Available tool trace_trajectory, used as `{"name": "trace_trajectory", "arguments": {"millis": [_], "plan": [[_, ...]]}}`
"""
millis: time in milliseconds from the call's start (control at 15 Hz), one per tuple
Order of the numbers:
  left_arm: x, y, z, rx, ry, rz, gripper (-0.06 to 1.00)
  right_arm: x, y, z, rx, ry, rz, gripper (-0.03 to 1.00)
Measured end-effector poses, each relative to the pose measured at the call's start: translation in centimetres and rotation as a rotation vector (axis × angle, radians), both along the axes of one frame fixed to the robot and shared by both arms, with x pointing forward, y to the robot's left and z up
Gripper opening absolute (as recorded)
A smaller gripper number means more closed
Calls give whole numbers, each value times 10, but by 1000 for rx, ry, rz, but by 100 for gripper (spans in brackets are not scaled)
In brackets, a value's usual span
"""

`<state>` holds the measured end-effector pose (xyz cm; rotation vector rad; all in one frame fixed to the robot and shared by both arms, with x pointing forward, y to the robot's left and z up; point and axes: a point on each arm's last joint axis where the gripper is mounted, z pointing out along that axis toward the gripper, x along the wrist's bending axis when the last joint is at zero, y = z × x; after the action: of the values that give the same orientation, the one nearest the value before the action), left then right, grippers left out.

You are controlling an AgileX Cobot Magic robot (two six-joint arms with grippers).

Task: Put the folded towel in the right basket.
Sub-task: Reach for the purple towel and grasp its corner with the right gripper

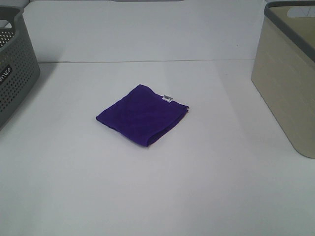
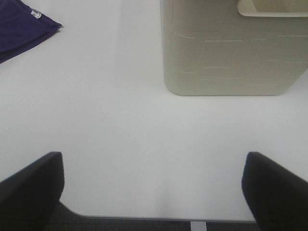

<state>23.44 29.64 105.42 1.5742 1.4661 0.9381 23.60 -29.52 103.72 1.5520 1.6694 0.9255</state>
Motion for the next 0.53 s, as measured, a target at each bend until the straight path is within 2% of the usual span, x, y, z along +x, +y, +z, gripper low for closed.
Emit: {"name": "trace_trajectory", "arguments": {"millis": [533], "plan": [[0,0,0,0,0,0,99,0,0,0,0,0,0,97]]}}
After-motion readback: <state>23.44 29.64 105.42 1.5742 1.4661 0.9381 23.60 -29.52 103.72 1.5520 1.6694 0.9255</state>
